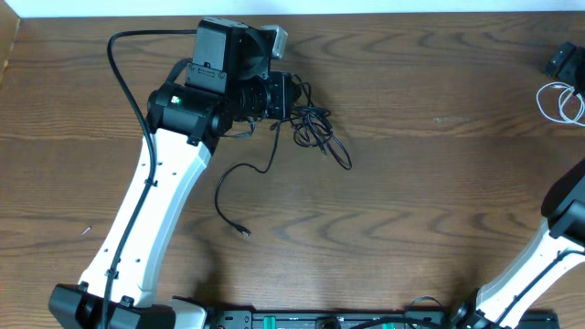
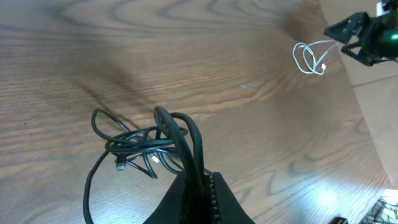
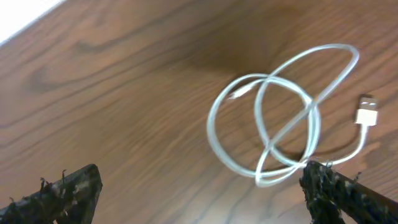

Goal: Untangle cables

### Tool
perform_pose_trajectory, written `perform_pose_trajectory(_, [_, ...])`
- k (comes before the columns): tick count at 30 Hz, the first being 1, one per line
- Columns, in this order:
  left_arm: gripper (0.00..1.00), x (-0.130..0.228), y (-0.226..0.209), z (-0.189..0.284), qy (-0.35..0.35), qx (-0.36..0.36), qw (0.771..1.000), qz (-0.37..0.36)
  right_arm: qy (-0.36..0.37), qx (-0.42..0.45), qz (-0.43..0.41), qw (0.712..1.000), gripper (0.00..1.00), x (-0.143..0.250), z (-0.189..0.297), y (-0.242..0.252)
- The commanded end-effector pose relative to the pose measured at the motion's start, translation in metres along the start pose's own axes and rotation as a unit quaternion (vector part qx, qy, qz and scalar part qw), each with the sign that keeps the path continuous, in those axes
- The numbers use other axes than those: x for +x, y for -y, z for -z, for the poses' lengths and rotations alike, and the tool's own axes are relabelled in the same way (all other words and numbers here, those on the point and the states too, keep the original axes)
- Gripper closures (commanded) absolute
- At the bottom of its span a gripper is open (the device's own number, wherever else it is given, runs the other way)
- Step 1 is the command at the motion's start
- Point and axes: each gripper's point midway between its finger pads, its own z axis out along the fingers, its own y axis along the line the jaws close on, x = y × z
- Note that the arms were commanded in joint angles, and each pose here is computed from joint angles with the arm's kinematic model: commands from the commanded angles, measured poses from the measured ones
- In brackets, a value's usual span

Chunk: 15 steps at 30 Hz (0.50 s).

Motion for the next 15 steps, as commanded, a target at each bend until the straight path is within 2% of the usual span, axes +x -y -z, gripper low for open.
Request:
perform_pose_trajectory(1, [0.92,-0.001,0.004,-0.001,0.000,0.008,1.000,0.002,0.046,-0.081,0.056,0.994,0.01,-0.024,0.064,-0.048])
perform_pose_trajectory(7, [0.92,-0.001,0.004,-0.001,0.000,0.008,1.000,0.002,0.023,-0.097,0.069,0.993,0.01,-0.008,0.091,-0.070])
perform_pose_trajectory(9, [0.92,-0.001,0.004,-0.001,0.001,0.008,1.000,0.002,-0.003,-0.143,0.089,0.986,0.01,0.008,0.094,-0.089])
perform_pose_trajectory(13, [0.92,-0.007,0.005,-0.001,0.011,0.011,1.000,0.006,-0.056,-0.287,0.170,0.941,0.01,0.050,0.111,-0.149])
perform_pose_trajectory(15, [0.92,-0.012,0.007,0.000,0.022,0.015,1.000,0.017,-0.080,-0.332,0.213,0.915,0.02,0.074,0.121,-0.176])
